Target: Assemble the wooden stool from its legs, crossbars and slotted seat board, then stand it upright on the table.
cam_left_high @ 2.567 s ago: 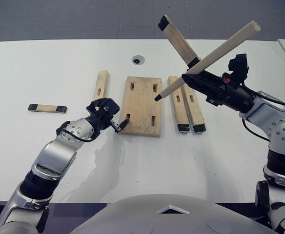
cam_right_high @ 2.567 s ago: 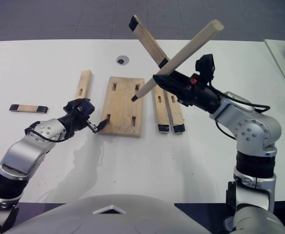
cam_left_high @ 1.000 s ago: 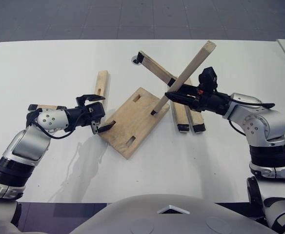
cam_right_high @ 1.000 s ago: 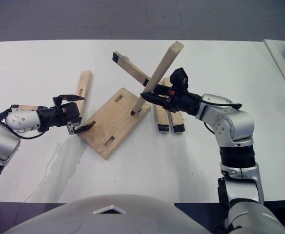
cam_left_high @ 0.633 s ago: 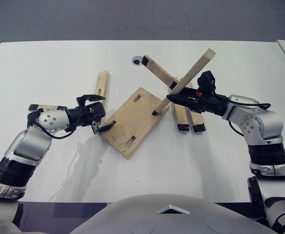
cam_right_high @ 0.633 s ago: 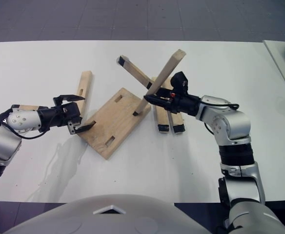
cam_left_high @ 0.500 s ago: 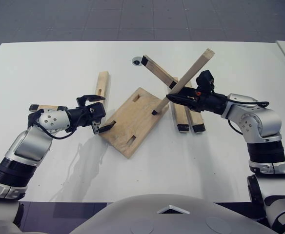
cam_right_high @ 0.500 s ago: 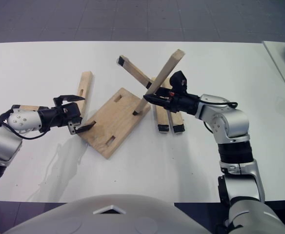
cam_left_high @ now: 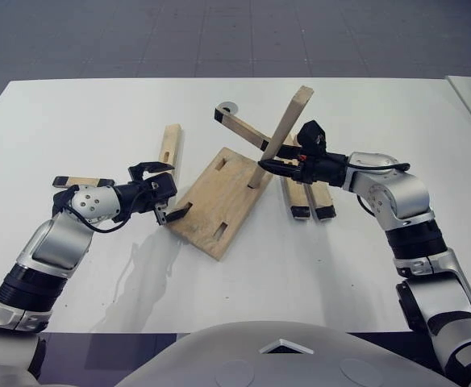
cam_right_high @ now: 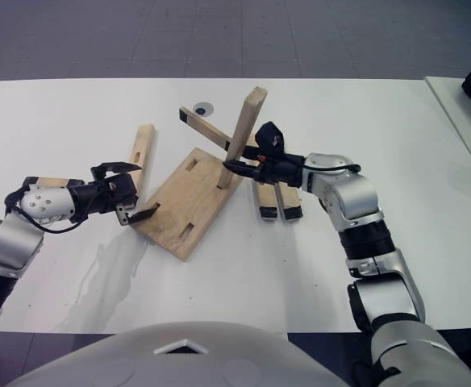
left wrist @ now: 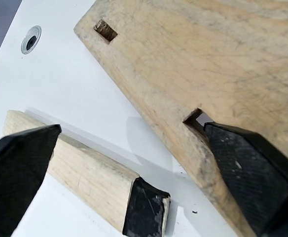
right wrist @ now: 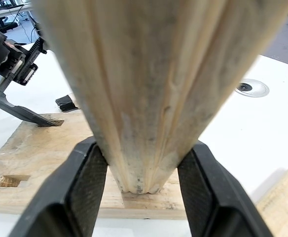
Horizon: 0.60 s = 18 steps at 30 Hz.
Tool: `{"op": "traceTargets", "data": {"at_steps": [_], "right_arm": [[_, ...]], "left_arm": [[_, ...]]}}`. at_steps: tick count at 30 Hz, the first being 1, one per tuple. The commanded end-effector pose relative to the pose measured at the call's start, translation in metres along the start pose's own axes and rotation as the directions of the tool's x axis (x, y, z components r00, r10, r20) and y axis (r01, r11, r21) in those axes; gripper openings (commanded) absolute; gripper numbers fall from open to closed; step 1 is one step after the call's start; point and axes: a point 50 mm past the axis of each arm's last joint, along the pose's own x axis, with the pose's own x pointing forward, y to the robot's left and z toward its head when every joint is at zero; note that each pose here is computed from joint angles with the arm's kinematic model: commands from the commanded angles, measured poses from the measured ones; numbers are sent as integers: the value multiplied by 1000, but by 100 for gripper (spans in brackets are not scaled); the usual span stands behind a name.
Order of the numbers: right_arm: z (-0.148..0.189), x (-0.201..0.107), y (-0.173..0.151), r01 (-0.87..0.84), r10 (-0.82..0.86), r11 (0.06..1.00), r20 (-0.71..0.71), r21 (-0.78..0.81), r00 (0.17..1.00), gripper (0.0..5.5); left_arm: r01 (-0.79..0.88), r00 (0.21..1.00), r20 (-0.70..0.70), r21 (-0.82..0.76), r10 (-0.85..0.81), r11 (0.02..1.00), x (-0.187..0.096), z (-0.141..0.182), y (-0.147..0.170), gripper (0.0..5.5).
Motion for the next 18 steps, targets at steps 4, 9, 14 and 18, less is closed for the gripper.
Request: {"op": "traceTargets", "data": {"at_steps": [4,9,14,18], "right_arm": [[-44,-7,-4,58,-40,993,-172,99,984,204],[-5,-11,-6,54,-54,997,-15,53,998,204],[21,-17,-10,65,-69,997,71,49,995,204],[27,-21,-8,55,-59,997,90,45,994,251]], "left_arm": [[81,992,-88,-69,-87,994,8,-20,-23,540],[70,993,-89,-80,-77,994,9,-21,-22,540],[56,994,-82,-120,-66,991,13,-21,-27,540],[47,994,-87,-125,-58,991,14,-21,-28,540]]}}
